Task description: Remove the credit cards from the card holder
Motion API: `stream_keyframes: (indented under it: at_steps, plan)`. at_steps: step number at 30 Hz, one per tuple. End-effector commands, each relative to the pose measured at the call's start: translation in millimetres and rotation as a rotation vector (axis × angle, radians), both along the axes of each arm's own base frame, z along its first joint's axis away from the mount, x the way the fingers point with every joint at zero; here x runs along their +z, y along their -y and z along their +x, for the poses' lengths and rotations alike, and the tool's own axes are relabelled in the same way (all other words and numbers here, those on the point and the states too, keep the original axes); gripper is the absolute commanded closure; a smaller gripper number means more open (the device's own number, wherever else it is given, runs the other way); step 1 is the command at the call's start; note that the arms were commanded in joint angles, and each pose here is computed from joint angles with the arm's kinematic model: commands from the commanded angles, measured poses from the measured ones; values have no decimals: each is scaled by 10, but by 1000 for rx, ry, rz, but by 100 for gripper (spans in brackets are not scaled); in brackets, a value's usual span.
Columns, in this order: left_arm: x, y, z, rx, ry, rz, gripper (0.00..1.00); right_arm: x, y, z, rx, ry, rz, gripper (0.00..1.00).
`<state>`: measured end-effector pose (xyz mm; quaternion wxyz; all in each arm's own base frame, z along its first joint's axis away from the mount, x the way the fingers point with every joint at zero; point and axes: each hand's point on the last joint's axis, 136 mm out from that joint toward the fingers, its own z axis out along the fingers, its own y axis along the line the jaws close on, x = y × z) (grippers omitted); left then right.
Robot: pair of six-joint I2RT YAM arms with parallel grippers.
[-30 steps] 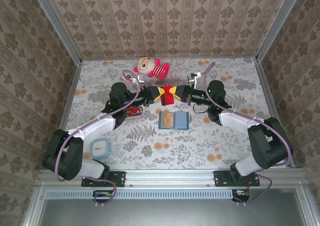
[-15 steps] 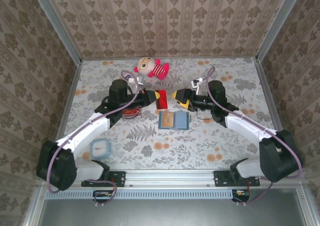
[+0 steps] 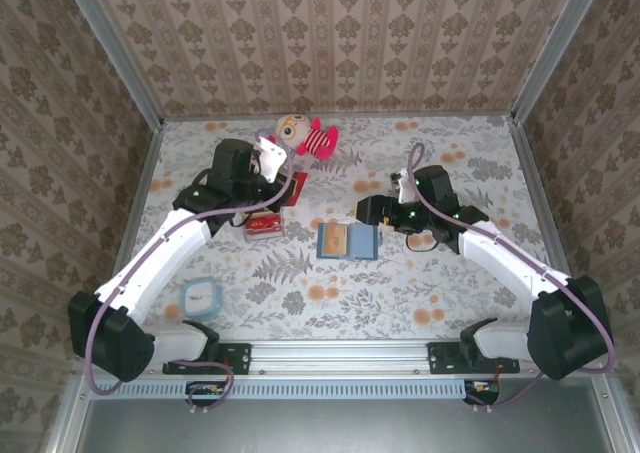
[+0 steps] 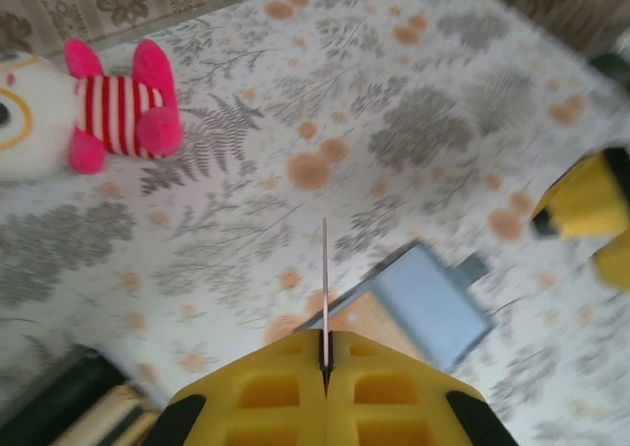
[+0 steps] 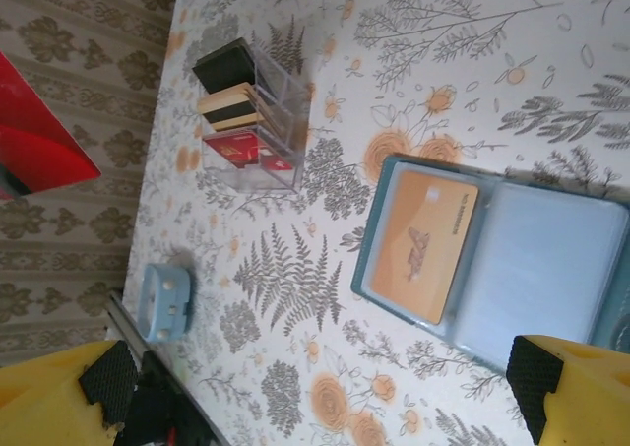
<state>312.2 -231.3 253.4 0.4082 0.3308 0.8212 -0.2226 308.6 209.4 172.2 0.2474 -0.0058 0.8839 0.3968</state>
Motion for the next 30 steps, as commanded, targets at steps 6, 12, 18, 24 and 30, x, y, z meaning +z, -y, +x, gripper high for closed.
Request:
stream_keyframes:
  at_steps: [6, 12, 18, 24, 30]
  plan:
    - [-399, -502, 191, -161, 123, 444, 100, -258, 15, 238, 10, -21, -62, 0]
    - [-734, -663, 71, -370, 65, 588, 100, -437, 108, 367, -14, -94, -45, 0]
    - [-1054, -764, 7, -503, -53, 650, 100, -397, 298, 428, -47, -83, -12, 0]
    - [-1314, -799, -28, -564, -178, 700, 100, -446, 347, 449, -60, -103, -17, 0]
    - [-1375, -756, -7, -570, -191, 692, 100, -484, 350, 466, -70, -118, 0, 0]
